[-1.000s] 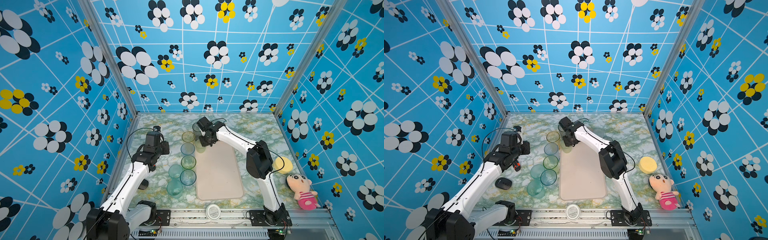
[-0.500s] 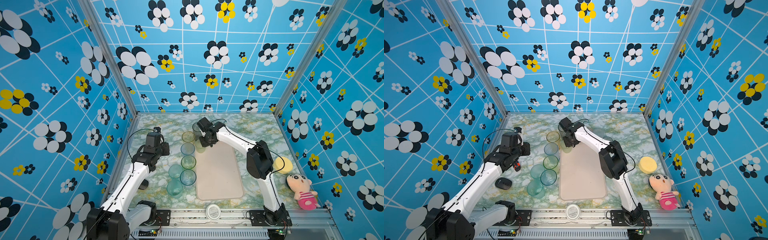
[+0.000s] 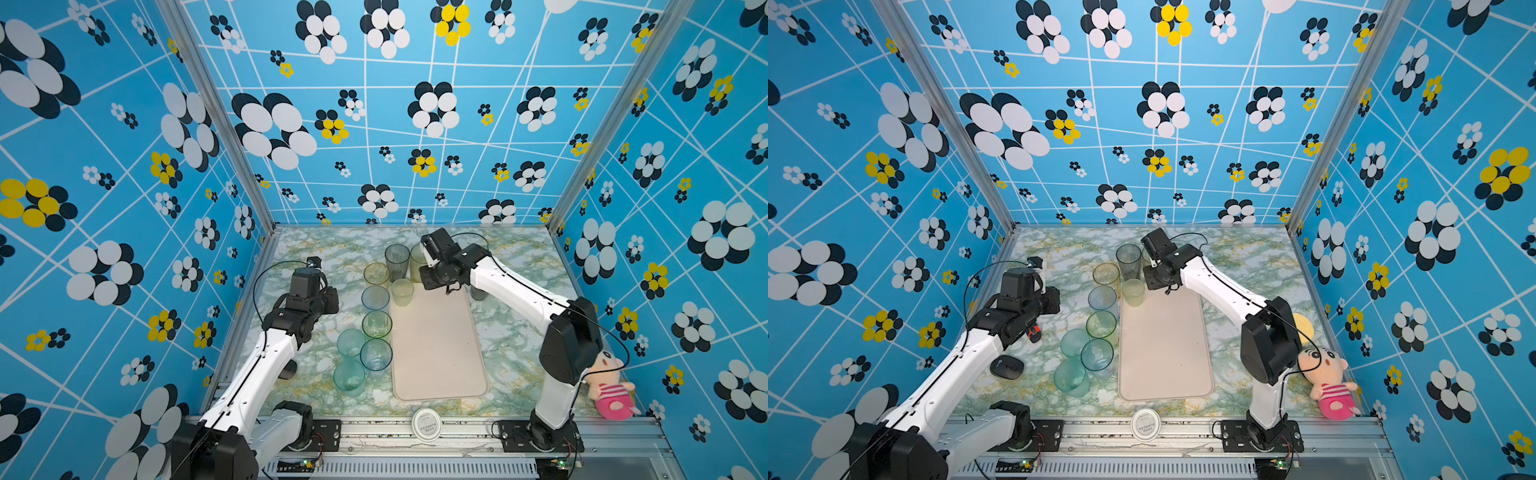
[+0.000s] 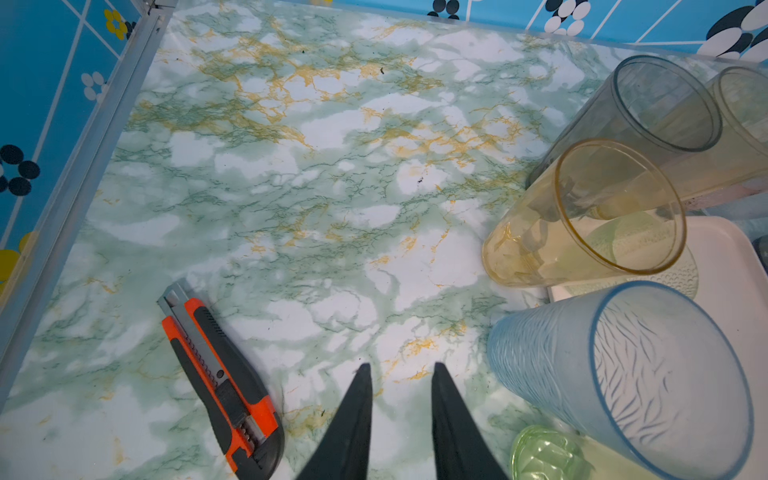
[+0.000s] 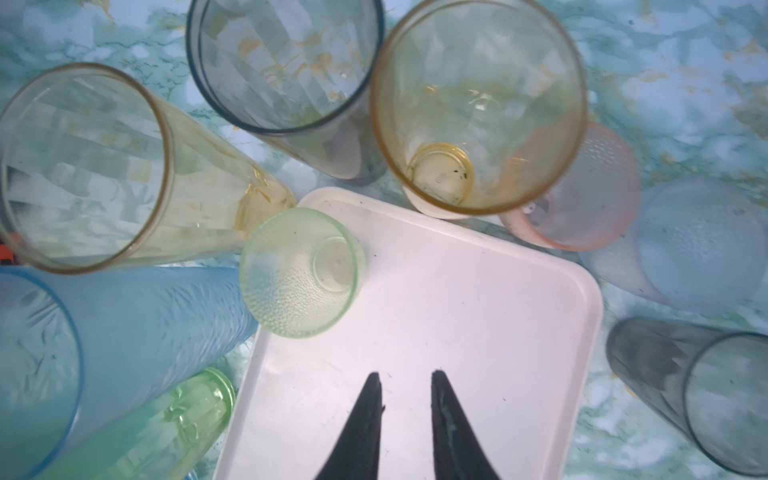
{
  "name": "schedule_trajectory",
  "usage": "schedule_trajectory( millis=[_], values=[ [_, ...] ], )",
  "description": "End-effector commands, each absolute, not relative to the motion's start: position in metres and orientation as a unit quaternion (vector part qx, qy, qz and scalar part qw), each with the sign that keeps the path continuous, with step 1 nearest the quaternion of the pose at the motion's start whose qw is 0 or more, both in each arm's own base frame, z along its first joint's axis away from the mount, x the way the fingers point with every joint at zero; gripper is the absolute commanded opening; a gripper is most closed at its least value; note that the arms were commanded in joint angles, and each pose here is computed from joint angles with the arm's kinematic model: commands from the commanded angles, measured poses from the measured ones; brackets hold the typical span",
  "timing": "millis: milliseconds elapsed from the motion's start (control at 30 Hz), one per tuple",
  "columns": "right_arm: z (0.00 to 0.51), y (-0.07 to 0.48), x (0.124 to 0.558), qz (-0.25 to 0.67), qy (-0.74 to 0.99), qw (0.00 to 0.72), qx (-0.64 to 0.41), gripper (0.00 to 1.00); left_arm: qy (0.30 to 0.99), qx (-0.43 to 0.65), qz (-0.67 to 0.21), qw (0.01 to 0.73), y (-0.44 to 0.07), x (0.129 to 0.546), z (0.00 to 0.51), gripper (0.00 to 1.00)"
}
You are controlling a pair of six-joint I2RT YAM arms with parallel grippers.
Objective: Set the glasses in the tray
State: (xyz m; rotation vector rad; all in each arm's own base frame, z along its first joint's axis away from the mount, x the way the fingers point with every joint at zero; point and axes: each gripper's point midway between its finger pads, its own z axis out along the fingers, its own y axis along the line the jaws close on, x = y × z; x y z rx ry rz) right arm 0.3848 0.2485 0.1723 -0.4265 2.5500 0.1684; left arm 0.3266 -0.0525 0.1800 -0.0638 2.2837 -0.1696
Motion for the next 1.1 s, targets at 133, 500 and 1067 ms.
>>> schedule_trajectory(
  millis=[133, 500, 1067],
  values=[
    [0.172, 0.150, 0.375, 0.009, 0.960, 0.274, -0.064, 0.25, 0.906, -0.019, -0.076, 0.416, -0.055, 0.324, 0.189, 0.27],
    [0.139, 0.066, 0.384, -0.009, 0.972, 0.232, 0.029, 0.25, 0.909, -0.009, -0.074, 0.410, -0.063, 0.331, 0.191, 0.27],
    [0.108, 0.048, 0.416, -0.013, 0.979, 0.196, 0.043, 0.22, 0.913, -0.009, -0.061, 0.404, -0.063, 0.332, 0.189, 0.27]
  ],
)
